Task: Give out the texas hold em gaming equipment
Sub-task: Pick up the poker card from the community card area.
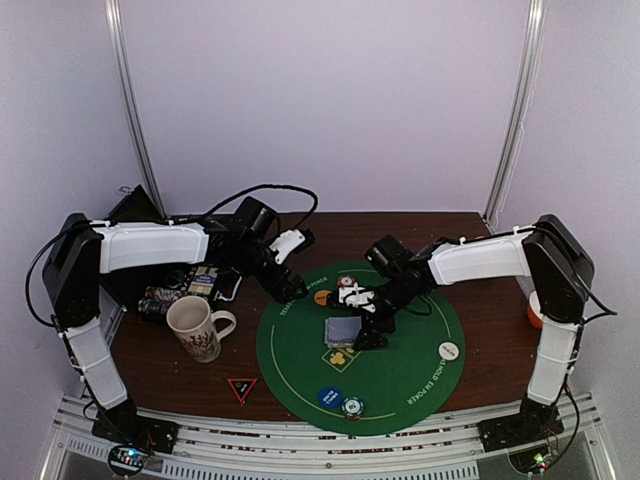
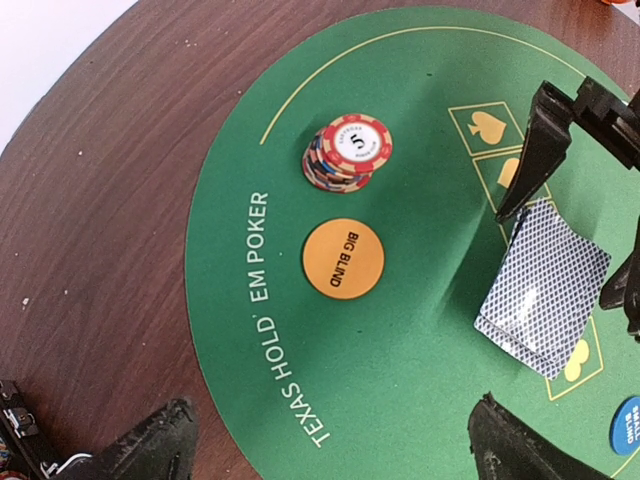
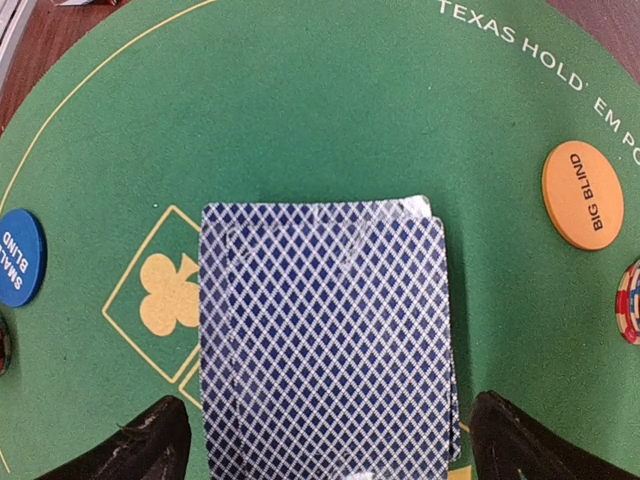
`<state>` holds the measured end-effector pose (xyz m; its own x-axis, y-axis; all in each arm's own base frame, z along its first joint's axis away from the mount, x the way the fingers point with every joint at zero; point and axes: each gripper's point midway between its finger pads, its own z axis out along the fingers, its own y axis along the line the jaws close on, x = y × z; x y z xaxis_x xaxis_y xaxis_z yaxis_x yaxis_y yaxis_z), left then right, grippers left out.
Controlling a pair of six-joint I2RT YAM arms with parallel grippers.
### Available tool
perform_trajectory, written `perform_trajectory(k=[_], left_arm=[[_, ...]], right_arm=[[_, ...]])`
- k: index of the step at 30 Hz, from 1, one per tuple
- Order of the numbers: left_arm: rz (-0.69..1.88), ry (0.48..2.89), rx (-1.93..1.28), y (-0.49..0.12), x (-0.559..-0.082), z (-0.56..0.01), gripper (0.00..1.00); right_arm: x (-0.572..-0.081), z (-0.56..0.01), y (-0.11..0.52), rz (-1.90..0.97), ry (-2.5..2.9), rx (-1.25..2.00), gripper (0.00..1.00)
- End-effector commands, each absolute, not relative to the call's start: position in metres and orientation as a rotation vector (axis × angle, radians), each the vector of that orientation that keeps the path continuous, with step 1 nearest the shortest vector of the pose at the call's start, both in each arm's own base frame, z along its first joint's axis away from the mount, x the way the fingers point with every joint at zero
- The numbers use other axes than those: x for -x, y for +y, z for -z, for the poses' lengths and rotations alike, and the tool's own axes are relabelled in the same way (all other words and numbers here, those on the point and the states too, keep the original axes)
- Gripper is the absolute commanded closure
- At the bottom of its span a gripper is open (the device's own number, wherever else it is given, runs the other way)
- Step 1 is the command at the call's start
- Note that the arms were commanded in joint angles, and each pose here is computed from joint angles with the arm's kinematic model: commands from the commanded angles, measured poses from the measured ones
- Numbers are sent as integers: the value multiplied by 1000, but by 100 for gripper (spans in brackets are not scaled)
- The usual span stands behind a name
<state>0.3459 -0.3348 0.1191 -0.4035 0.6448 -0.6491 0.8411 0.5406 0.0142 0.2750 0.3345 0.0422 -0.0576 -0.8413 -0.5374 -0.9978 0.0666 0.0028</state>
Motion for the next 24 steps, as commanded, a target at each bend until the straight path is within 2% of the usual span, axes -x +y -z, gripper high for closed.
perform_trajectory(k=[1, 9, 15, 21, 24], left_arm=[[433, 2133, -1189, -335, -351, -130, 2], [443, 2132, -1189, -335, -351, -130, 2], [426, 2142, -1171, -331, -355, -128, 3], [420, 2143, -1165, -330, -357, -128, 3], [417, 2143, -1166, -329, -357, -128, 3]], right_arm=[[-280, -55, 334, -486, 1925, 1836, 0], [-280, -29, 327, -442, 1968, 1896, 0], [-276, -16, 331, -454, 1990, 1893, 8], [-263, -9, 335, -499, 2009, 1906, 20], [-263, -6, 332, -482, 2007, 1900, 21]])
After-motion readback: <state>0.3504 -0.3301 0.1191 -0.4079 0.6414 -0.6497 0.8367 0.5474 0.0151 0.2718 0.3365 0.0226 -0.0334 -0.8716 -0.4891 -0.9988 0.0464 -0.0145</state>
